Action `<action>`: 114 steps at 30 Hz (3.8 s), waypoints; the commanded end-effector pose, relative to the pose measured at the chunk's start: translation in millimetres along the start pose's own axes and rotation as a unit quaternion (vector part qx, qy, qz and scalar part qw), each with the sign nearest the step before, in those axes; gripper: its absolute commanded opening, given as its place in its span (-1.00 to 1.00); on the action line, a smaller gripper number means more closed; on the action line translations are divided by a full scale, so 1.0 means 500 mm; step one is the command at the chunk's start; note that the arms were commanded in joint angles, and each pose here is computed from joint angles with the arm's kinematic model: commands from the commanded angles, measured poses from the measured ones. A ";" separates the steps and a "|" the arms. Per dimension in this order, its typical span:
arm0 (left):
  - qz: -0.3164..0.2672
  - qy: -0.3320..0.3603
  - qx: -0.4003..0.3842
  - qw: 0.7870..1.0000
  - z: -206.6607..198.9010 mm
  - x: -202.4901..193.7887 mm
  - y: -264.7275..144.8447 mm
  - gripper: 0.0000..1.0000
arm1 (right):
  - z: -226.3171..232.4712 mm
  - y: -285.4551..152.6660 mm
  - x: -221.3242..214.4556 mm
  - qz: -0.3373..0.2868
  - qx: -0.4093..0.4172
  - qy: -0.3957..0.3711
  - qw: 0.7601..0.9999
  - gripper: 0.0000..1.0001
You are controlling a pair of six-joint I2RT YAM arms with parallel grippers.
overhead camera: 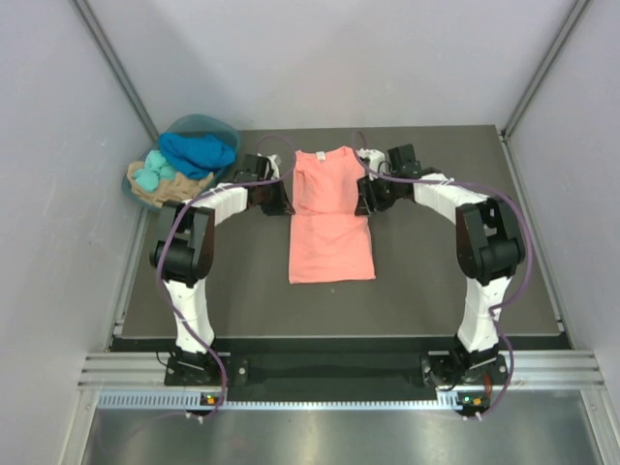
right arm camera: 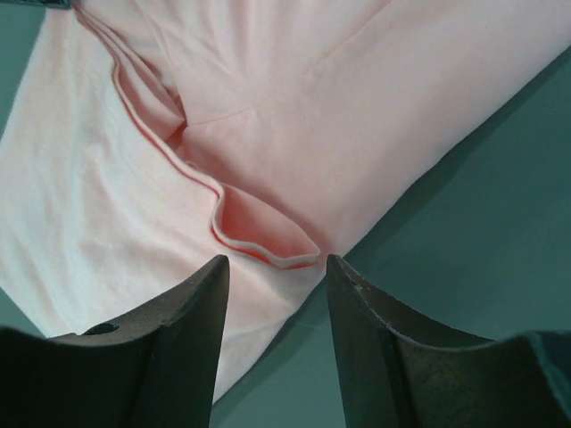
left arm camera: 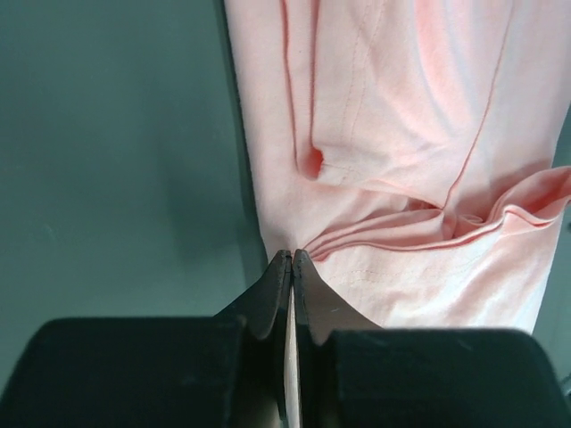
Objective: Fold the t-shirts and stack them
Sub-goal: Fold the tshirt
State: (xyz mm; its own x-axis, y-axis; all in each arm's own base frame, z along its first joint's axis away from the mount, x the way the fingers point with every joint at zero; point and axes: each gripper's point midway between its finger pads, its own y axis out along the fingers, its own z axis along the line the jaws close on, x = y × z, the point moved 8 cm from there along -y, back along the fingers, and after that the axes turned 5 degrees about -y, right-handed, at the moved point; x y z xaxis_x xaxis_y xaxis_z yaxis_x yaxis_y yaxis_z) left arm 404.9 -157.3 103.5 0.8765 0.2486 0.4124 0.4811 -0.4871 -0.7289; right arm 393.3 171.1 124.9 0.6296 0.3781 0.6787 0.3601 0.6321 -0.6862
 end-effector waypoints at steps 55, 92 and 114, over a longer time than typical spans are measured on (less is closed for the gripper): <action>-0.100 -0.026 0.023 0.994 -0.019 0.095 0.021 -1.00 | -0.062 -0.005 0.045 -0.076 0.063 -0.004 0.995 -0.50; 0.084 -0.108 -0.002 0.991 -0.012 -0.185 -0.142 -0.13 | 0.128 -0.115 -0.174 -0.015 0.054 0.173 0.983 0.14; 0.117 -0.105 -0.004 0.988 0.003 -0.246 -0.114 -0.71 | 0.158 -0.087 -0.224 -0.033 0.102 0.189 0.976 -0.03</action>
State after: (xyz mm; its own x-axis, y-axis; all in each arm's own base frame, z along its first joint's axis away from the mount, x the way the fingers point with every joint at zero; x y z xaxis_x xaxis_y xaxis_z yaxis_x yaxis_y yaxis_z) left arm 272.6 -155.9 91.4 0.9453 0.3108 0.0991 0.2616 -0.5408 -0.7994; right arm 251.2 147.1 97.7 0.8560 0.0823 0.5104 0.2864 0.7465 -0.6006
